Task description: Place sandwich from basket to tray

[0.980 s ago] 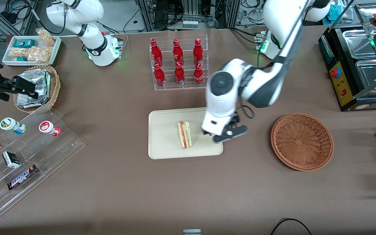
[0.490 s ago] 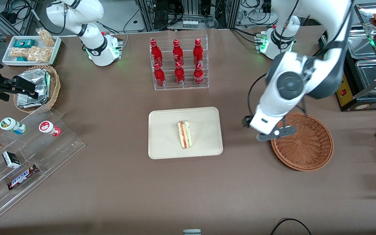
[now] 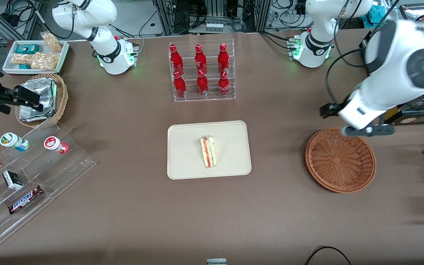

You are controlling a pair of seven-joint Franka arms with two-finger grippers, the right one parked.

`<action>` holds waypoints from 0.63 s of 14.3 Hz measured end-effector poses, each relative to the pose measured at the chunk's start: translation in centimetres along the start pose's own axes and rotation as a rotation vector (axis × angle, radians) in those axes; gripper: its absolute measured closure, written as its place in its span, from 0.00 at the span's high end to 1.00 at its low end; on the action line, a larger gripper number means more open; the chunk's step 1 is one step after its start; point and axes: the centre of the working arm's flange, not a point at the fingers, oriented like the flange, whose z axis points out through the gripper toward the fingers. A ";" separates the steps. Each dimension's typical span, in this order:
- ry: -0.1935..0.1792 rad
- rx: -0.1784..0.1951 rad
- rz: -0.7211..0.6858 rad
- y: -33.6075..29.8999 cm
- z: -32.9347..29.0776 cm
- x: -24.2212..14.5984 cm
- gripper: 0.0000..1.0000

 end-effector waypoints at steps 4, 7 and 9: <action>0.050 -0.015 0.024 -5.7 -3.2 -1.2 1.00; 0.113 -0.024 -0.025 -9.4 -6.1 -1.6 1.00; 0.141 -0.026 -0.042 -10.4 -7.4 -1.8 1.00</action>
